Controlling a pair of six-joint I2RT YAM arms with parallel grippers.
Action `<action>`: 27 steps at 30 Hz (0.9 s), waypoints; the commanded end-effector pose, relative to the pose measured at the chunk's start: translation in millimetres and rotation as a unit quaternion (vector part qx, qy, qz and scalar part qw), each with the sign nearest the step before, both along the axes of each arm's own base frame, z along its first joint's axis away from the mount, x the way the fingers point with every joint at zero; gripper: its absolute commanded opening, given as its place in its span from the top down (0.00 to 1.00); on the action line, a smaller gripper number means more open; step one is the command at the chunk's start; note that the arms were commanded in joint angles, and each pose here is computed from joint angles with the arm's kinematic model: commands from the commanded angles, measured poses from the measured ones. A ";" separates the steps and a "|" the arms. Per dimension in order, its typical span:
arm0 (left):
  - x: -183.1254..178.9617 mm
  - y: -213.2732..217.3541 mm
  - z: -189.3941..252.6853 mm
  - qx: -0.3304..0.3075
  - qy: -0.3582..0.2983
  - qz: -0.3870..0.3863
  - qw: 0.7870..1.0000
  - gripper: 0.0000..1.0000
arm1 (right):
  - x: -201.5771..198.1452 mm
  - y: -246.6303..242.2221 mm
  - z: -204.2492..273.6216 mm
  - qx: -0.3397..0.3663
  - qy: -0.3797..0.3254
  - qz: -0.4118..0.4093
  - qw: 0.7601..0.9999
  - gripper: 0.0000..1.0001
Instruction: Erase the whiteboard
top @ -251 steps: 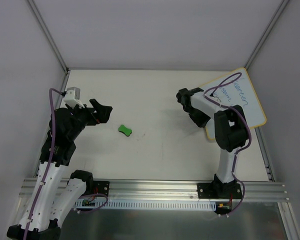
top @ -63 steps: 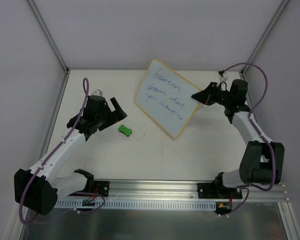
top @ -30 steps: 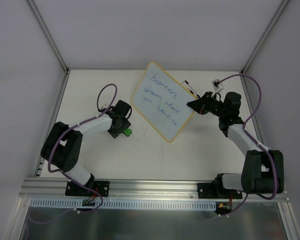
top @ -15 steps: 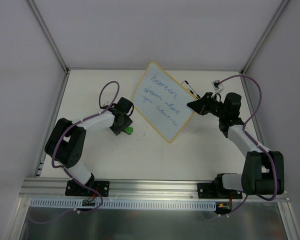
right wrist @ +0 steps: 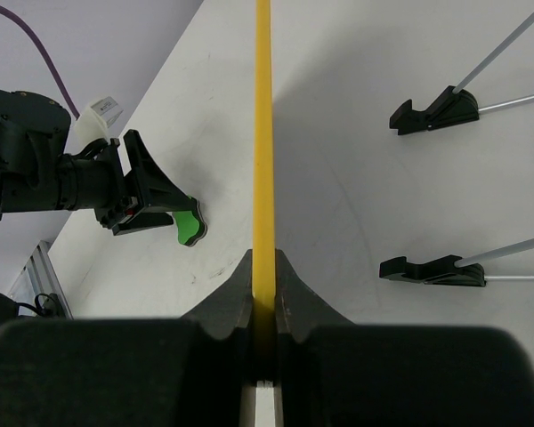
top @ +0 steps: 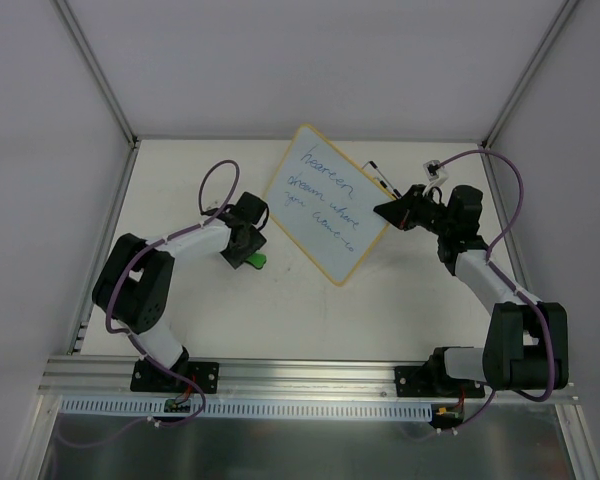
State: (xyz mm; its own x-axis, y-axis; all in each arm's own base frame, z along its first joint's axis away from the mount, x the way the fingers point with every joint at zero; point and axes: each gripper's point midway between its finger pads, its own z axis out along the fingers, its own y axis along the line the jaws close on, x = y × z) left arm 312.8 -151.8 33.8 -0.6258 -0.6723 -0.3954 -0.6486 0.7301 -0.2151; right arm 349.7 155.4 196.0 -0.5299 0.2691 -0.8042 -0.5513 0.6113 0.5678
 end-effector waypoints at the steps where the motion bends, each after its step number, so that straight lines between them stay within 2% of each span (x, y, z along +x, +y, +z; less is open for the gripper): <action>1: 9.2 -8.1 4.2 -0.003 -0.002 0.007 1.000 0.43 | -3.0 3.7 4.7 -0.021 -0.046 0.017 0.999 1.00; 12: -0.9 -5.8 -5.5 0.001 0.021 0.013 1.000 0.45 | -3.6 2.8 4.1 -0.021 -0.045 0.015 0.999 1.00; 15: -1.8 -2.7 -6.3 0.008 0.024 0.012 1.000 0.50 | -3.7 3.4 1.9 -0.021 -0.042 0.015 0.999 1.00; 27: -6.5 -1.6 -10.5 0.016 0.037 0.000 0.999 0.57 | -2.3 3.5 1.2 -0.020 -0.040 0.015 0.999 1.00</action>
